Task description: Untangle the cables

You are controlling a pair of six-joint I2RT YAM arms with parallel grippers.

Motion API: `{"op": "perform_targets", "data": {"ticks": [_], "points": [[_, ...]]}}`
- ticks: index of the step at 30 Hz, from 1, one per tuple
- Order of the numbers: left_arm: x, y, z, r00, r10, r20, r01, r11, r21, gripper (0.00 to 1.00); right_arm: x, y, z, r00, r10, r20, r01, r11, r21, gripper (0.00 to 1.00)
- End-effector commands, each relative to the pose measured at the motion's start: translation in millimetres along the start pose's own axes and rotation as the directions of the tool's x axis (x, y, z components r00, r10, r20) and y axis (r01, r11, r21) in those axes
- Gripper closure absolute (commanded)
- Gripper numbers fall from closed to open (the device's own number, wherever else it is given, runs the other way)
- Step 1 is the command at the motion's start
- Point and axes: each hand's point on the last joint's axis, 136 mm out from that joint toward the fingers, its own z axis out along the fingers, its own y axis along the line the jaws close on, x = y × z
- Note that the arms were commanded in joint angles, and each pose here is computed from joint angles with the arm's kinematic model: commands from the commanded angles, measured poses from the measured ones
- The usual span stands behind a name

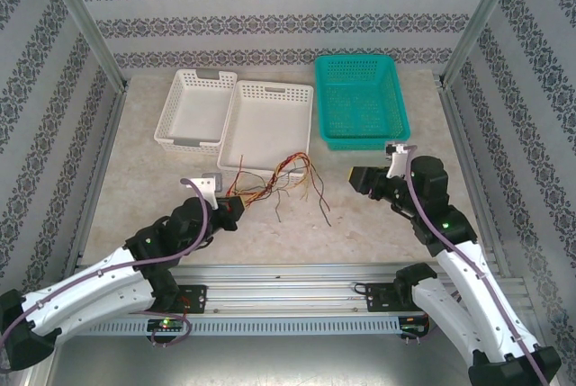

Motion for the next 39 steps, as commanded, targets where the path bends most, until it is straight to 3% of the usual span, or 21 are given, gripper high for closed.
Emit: {"op": "perform_targets", "data": {"ticks": [1, 8, 15, 33, 39], "points": [[-40, -42, -12, 0.992, -0.087, 0.094, 0.072, 0.986, 0.151, 1.0, 21, 8, 10, 0.999, 0.019, -0.035, -0.022, 0.998, -0.06, 0.47], [-55, -62, -19, 0.981, -0.16, 0.112, 0.13, 0.963, 0.238, 1.0, 70, 34, 41, 0.988, -0.08, -0.131, 0.064, 0.99, -0.123, 0.43], [-60, -69, -20, 0.969, -0.219, 0.115, 0.18, 0.942, 0.284, 1.0, 97, 51, 73, 0.977, -0.153, -0.15, 0.129, 0.979, -0.156, 0.35], [-80, -94, -27, 0.961, -0.236, 0.147, 0.175, 0.923, 0.342, 1.0, 101, 49, 129, 0.974, -0.206, -0.096, 0.204, 0.979, -0.024, 0.3], [-81, -96, -26, 0.961, -0.23, 0.151, 0.167, 0.924, 0.343, 1.0, 95, 65, 141, 0.972, -0.229, -0.05, 0.227, 0.972, -0.056, 0.28]]}}
